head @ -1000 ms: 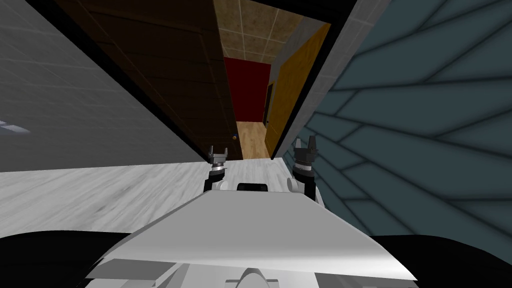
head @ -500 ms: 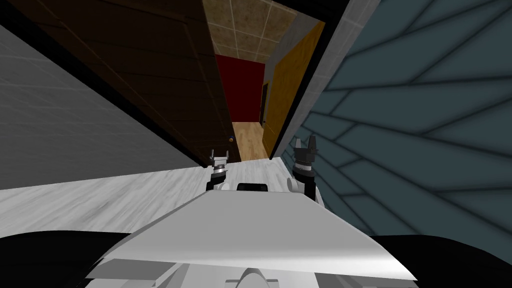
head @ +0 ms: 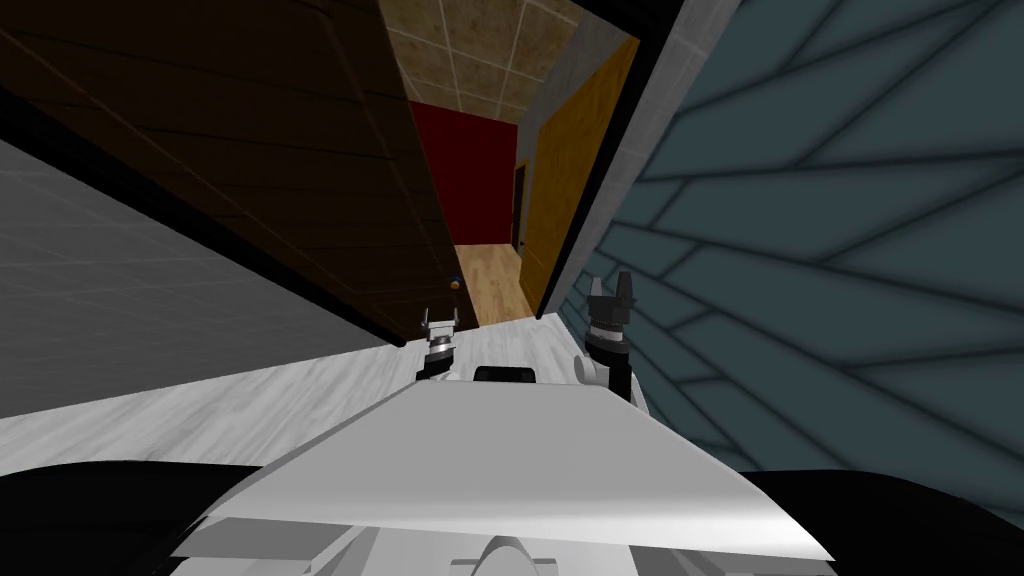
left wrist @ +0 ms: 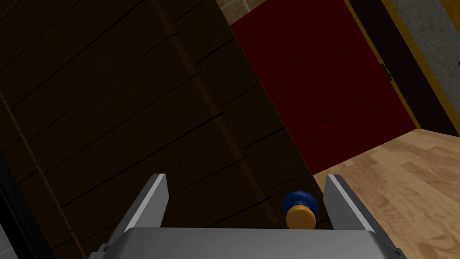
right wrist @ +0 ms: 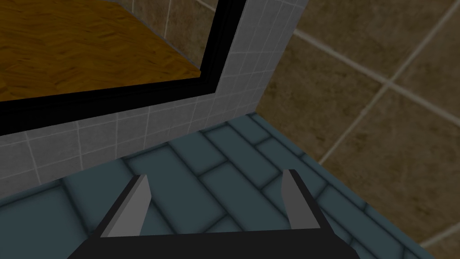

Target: Push the door open

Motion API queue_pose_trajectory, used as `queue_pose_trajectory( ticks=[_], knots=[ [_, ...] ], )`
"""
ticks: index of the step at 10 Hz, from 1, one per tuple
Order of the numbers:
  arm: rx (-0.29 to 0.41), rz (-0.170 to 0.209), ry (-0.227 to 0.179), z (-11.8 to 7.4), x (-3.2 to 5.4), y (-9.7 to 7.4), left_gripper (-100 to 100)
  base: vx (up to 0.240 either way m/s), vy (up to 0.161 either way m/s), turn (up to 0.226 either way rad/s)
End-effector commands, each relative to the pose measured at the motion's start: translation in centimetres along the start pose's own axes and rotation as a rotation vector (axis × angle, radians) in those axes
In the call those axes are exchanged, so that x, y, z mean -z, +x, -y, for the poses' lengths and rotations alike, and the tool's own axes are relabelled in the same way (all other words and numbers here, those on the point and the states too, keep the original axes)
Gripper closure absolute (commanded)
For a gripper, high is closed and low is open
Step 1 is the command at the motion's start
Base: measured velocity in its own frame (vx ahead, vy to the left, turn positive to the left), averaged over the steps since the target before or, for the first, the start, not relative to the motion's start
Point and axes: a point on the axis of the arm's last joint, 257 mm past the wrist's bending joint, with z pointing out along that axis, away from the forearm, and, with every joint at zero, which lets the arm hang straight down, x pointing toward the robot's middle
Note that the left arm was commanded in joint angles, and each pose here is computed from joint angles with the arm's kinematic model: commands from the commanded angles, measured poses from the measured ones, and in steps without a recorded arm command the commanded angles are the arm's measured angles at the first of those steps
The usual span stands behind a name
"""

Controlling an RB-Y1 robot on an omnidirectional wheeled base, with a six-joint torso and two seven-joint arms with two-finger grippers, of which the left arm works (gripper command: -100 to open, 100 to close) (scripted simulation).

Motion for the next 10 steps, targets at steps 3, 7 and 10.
queue_pose_trajectory(
  ticks=[3,7,10],
  knots=[
    [0.102,0.064,0.007,-0.4,1.69,-2.6,-100,0.092,0.056,-0.129],
    [0.198,0.137,0.023,-0.8,3.8,-5.5,-100,0.077,0.057,-0.139],
    [0.258,0.189,0.039,-0.8,5.43,-7.6,-100,0.079,0.055,-0.126]
  ],
)
